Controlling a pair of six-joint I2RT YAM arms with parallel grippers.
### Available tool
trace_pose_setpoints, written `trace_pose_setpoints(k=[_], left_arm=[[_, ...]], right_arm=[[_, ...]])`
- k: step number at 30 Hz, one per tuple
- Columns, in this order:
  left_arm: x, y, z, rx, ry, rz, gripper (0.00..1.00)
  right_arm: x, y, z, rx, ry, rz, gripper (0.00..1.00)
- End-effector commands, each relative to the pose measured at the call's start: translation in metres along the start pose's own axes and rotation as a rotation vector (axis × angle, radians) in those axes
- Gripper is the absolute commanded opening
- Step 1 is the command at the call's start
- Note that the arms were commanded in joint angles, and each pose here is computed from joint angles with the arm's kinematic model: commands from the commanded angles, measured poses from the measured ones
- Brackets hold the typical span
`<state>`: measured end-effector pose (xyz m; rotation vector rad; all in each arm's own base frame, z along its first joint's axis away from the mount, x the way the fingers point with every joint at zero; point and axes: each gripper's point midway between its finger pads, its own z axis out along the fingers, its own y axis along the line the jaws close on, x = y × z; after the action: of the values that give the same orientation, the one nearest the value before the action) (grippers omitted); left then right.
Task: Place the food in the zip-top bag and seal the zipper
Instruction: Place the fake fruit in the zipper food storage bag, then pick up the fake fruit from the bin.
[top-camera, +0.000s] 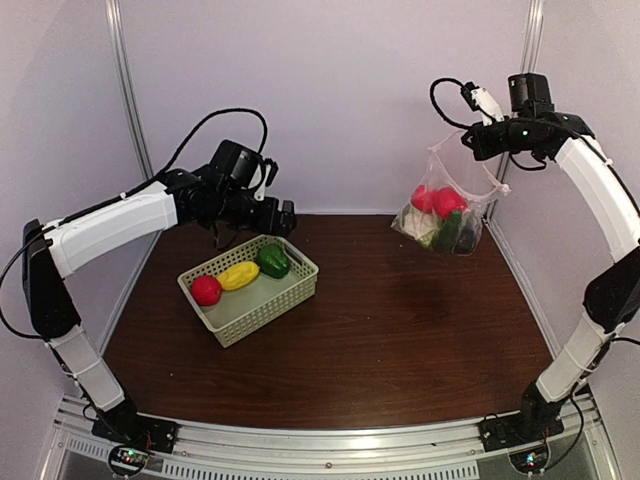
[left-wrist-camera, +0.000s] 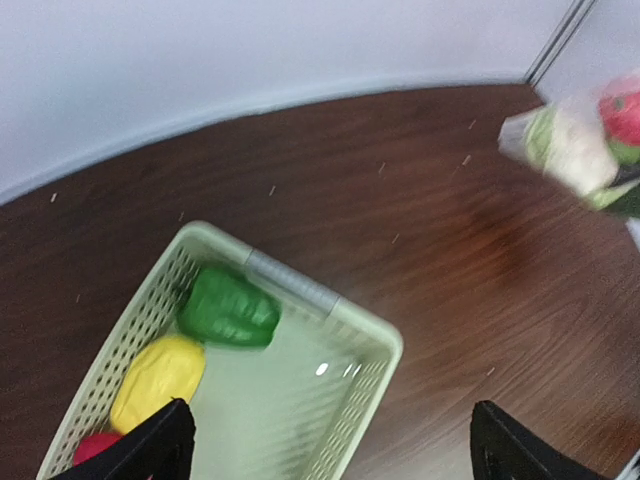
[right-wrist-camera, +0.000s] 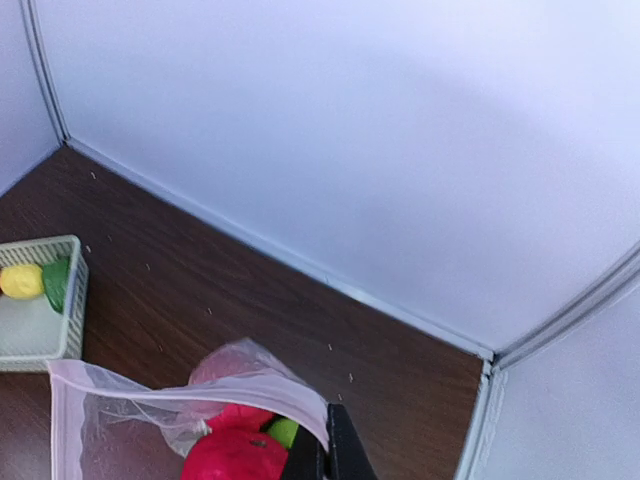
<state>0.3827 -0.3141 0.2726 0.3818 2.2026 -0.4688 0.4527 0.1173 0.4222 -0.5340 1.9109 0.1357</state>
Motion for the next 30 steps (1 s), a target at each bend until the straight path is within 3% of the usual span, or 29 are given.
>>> trace_pose_setpoints(k=[1, 3, 5, 7, 12, 21, 30], left_arm=[[0.062, 0.047, -0.005, -0.228, 0.218, 0.132, 0.98], [0.078, 0.058, -0.008, -0.277, 0.282, 0.15, 0.97], [0.092, 0.069, -0.013, -0.322, 0.337, 0.15, 0.95], [0.099, 0.074, -0.018, -0.342, 0.363, 0.151, 0.93], [0.122, 0.101, -0.028, -0.434, 0.448, 0.115, 0.92], [0.149, 0.153, -0.031, -0.568, 0.533, 0.079, 0.93], [0.166, 0.187, -0.012, -0.585, 0.58, 0.071, 0.92]], right_arm=[[0.052, -0.009, 0.012, 0.1, 0.268, -0.168, 0.0], [0.038, -0.031, 0.002, 0.131, 0.162, -0.084, 0.0], [0.072, -0.028, 0.016, 0.186, 0.253, -0.177, 0.0], [0.094, -0.018, 0.022, 0.125, 0.342, -0.173, 0.0], [0.093, 0.0, 0.011, 0.088, 0.231, -0.088, 0.0], [0.117, 0.031, 0.017, -0.032, 0.233, -0.005, 0.0], [0.124, 0.057, 0.014, -0.114, 0.216, 0.03, 0.0]])
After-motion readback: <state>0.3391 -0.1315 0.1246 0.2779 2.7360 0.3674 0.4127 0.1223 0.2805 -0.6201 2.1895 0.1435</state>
